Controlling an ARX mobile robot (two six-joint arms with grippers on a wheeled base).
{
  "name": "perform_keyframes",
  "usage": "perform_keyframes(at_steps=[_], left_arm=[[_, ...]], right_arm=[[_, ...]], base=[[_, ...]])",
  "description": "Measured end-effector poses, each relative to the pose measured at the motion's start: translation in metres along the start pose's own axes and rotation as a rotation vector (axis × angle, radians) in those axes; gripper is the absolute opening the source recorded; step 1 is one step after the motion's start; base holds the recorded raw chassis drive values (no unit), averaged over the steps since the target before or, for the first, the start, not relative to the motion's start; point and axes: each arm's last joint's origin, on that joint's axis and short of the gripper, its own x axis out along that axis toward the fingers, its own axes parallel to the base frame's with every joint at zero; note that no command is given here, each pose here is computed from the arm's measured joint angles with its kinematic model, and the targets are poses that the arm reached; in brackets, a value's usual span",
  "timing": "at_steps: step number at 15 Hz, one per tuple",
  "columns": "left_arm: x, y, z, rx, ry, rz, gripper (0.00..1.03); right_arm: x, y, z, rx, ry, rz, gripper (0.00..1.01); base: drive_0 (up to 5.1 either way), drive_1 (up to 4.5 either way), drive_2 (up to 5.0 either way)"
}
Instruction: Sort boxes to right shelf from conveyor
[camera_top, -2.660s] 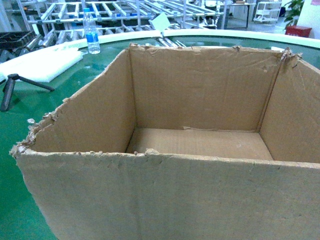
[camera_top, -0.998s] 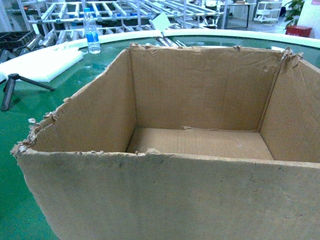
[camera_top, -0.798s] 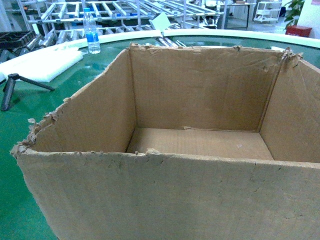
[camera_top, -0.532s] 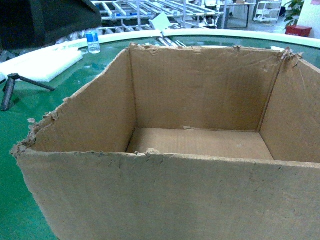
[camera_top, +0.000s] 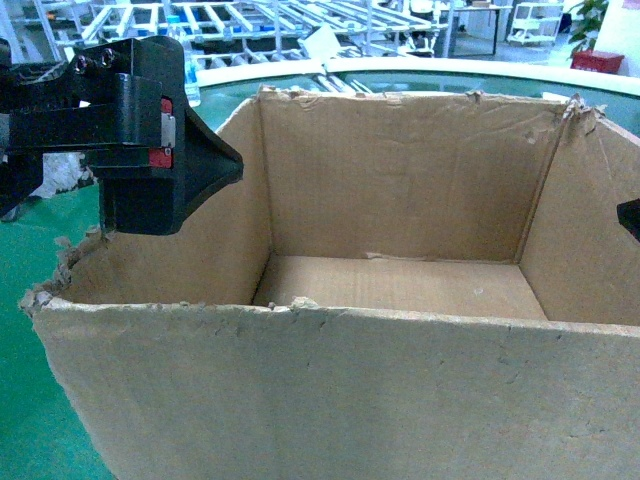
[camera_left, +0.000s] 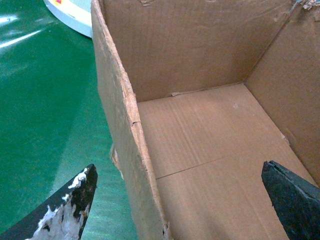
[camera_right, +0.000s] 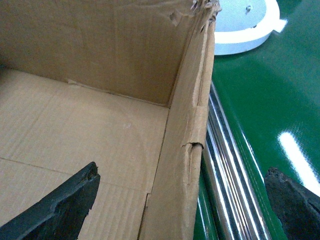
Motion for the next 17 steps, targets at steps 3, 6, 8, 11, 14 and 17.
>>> perform_keyframes(at_steps=[3,6,8,11,14,17], left_arm=[[0.001,-0.005,-0.005,-0.018,0.054,0.009,0.98],[0.002,-0.011,-0.011,-0.045,0.099,-0.003,0.76],[0.004,-0.011,-0.013,-0.044,0.109,0.008,0.49],[0.004,-0.008,-0.013,-0.055,0.108,0.033,0.14],[0.004,-0.008,-0.014,-0.063,0.104,0.056,0.02],[0.004,-0.012,-0.013,-0.049,0.085,0.065,0.02]], right_arm=[[0.003,-0.001,-0.003,0.006,0.012,-0.004,0.98],[0.004,-0.001,-0.003,0.011,0.012,-0.006,0.86],[0.005,0.0,-0.004,0.01,0.009,-0.006,0.59],[0.005,0.0,-0.003,0.01,0.001,-0.006,0.22],[0.006,0.0,-0.002,0.023,-0.01,-0.004,0.02],[0.005,-0.001,-0.002,0.033,-0.033,-0.009,0.02]], base=[[0.0,0.0,0.0],[0.0,0.0,0.0],[0.0,0.0,0.0],[0.0,0.0,0.0],[0.0,0.0,0.0],[0.0,0.0,0.0]])
